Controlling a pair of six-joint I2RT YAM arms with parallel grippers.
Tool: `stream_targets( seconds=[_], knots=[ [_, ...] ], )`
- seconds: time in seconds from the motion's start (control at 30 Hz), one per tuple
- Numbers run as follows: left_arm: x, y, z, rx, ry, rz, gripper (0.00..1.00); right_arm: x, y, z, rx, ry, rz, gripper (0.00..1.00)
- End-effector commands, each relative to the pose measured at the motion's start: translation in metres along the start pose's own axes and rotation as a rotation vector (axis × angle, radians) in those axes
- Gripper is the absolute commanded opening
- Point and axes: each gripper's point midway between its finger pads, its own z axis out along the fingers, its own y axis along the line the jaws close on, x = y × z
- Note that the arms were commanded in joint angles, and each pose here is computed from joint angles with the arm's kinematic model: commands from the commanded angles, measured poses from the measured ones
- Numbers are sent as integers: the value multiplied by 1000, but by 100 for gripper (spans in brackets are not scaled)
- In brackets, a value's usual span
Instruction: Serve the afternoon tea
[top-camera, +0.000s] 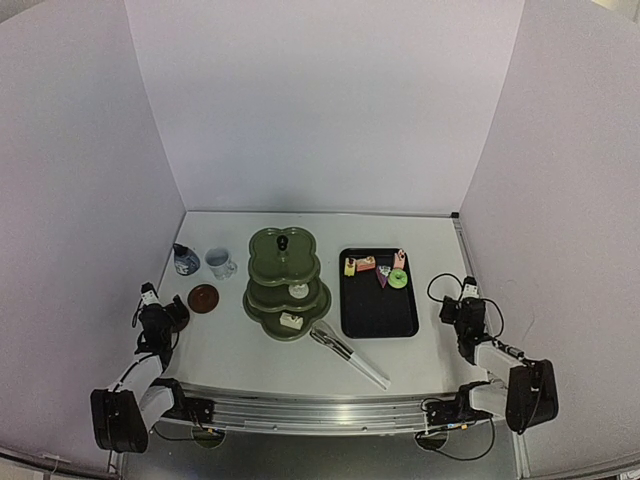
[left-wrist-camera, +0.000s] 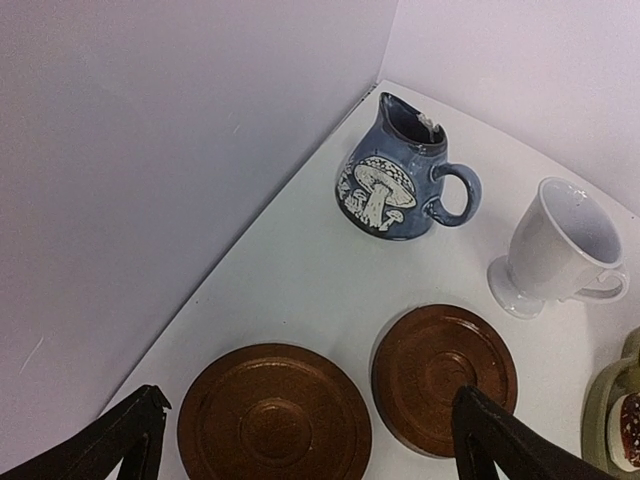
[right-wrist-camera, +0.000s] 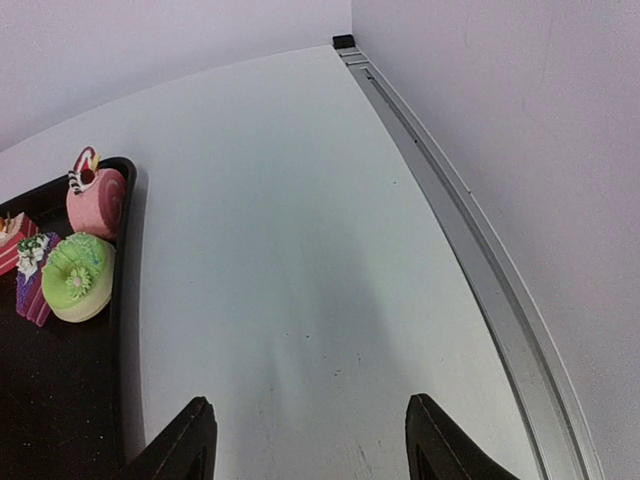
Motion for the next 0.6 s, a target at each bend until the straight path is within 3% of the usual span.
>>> stream_targets(
  seconds=[0.0,0.1,0.13,0.2,0.23,0.47,0.57],
  knots=[
    [-16,-18,0,80,13,11,100,-10,32,-1,-153,81,-50,62],
    [3,-58,-13,338,88,262,100,-18,42,-17,-184,176,-61,64],
    [5,-67,-19,402,86,292,100,-19,48,-26,-214,207,-56,69],
    [1,-70,-25,420,57,262,100,-24,64,-45,-291,255,-37,85],
    [-5,-71,-27,422,38,251,100,-23,71,-55,-317,283,-28,88],
    [-51,-114,-56,637,56,128,100,14,160,-133,-585,413,-132,92],
    [-62,-134,-73,774,35,113,100,45,198,-155,-629,467,-301,92]
  ],
)
